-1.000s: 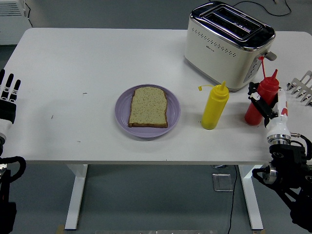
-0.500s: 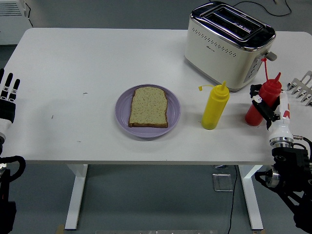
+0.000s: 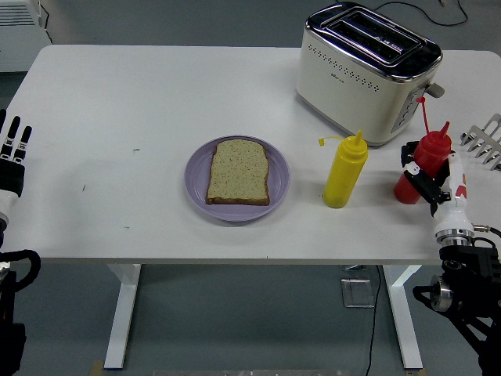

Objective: Pick up the cup,pour liquid into bread,place the cup on the desk

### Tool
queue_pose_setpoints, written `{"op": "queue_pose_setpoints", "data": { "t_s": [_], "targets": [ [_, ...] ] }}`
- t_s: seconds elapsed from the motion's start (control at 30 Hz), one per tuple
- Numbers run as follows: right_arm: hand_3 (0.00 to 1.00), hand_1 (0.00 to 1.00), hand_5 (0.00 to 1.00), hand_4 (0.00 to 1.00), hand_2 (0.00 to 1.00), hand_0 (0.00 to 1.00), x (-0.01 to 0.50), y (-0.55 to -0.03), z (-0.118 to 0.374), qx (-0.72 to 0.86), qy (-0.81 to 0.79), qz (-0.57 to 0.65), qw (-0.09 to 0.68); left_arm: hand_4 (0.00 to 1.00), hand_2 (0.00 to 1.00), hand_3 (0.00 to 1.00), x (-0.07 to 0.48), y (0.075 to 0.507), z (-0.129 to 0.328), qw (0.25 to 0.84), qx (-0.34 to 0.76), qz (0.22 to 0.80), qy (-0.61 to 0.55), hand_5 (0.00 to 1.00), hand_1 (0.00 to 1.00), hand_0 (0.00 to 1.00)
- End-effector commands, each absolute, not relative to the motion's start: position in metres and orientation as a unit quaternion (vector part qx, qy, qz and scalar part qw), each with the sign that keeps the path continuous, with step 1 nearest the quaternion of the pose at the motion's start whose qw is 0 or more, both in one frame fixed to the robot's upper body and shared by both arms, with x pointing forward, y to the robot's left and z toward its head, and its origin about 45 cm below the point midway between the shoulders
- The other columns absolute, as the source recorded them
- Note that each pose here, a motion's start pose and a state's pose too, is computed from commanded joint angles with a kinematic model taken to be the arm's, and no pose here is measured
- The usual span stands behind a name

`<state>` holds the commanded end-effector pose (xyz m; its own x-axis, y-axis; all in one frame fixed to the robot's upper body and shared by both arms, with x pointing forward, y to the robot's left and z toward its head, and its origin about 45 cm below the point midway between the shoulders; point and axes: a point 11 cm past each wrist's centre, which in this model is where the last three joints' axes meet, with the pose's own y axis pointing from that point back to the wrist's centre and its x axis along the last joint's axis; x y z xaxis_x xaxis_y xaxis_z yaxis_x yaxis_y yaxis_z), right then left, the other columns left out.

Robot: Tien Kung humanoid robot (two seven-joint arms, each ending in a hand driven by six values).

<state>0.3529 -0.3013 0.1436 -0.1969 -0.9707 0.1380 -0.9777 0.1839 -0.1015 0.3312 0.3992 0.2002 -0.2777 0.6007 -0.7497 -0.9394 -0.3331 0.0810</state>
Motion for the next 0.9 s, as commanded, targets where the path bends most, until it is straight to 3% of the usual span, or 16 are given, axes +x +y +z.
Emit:
{"op": "queue_pose_setpoints", "data": {
  "t_s": [0.07, 0.1, 0.27, 0.3, 0.47, 0.5, 0.67, 0.7, 0.87, 0.9],
  "targets": [
    [0.559, 0.527, 0.292, 0.717, 0.546, 0.558, 0.352, -0.302, 0.143, 0.633, -0.769, 0.083, 0.023, 0.514, 0.734, 0.689, 0.331, 0.399, 0.200, 0.512, -0.315, 0.753, 0.268, 0.998, 0.735, 0.785],
    [0.768, 0.610, 0.285, 0.736, 0.638, 0.639, 0.352, -0.302, 0.143, 0.633, -0.769, 0.083, 0.024, 0.515, 0.733, 0.688, 0.331, 0.399, 0.200, 0.512, -0.315, 0.753, 0.268, 0.998, 0.735, 0.784],
    [0.768, 0.610, 0.285, 0.736, 0.638, 0.639, 0.348, -0.304, 0.141, 0.633, -0.769, 0.080, 0.029, 0.515, 0.733, 0.688, 0.331, 0.399, 0.200, 0.512, -0.314, 0.753, 0.269, 0.998, 0.735, 0.784],
    [0.916, 0.707, 0.281, 0.767, 0.775, 0.760, 0.348, -0.305, 0.140, 0.633, -0.770, 0.078, 0.031, 0.515, 0.734, 0.689, 0.331, 0.399, 0.199, 0.512, -0.314, 0.753, 0.269, 0.998, 0.736, 0.785],
    [0.916, 0.707, 0.281, 0.767, 0.775, 0.760, 0.344, -0.307, 0.137, 0.635, -0.769, 0.072, 0.034, 0.515, 0.734, 0.689, 0.331, 0.398, 0.199, 0.513, -0.313, 0.753, 0.269, 0.998, 0.736, 0.785],
    [0.974, 0.763, 0.285, 0.774, 0.855, 0.808, 0.343, -0.307, 0.136, 0.635, -0.768, 0.071, 0.035, 0.514, 0.734, 0.689, 0.331, 0.398, 0.199, 0.513, -0.313, 0.753, 0.269, 0.998, 0.736, 0.785],
    [0.974, 0.763, 0.285, 0.774, 0.855, 0.808, 0.336, -0.311, 0.135, 0.637, -0.767, 0.068, 0.037, 0.514, 0.734, 0.689, 0.330, 0.397, 0.198, 0.513, -0.311, 0.753, 0.270, 0.998, 0.736, 0.785],
    [0.998, 0.816, 0.280, 0.785, 0.933, 0.865, 0.334, -0.311, 0.135, 0.637, -0.767, 0.068, 0.035, 0.514, 0.734, 0.689, 0.330, 0.397, 0.198, 0.513, -0.311, 0.753, 0.270, 0.998, 0.736, 0.785],
    [0.998, 0.816, 0.280, 0.785, 0.933, 0.865, 0.325, -0.318, 0.138, 0.636, -0.768, 0.071, 0.034, 0.514, 0.734, 0.689, 0.330, 0.397, 0.198, 0.514, -0.310, 0.753, 0.270, 0.998, 0.736, 0.785],
    [0.998, 0.856, 0.279, 0.789, 0.976, 0.905, 0.324, -0.319, 0.139, 0.635, -0.768, 0.072, 0.034, 0.515, 0.734, 0.689, 0.330, 0.397, 0.198, 0.514, -0.310, 0.753, 0.270, 0.998, 0.736, 0.785]
  ]
}}
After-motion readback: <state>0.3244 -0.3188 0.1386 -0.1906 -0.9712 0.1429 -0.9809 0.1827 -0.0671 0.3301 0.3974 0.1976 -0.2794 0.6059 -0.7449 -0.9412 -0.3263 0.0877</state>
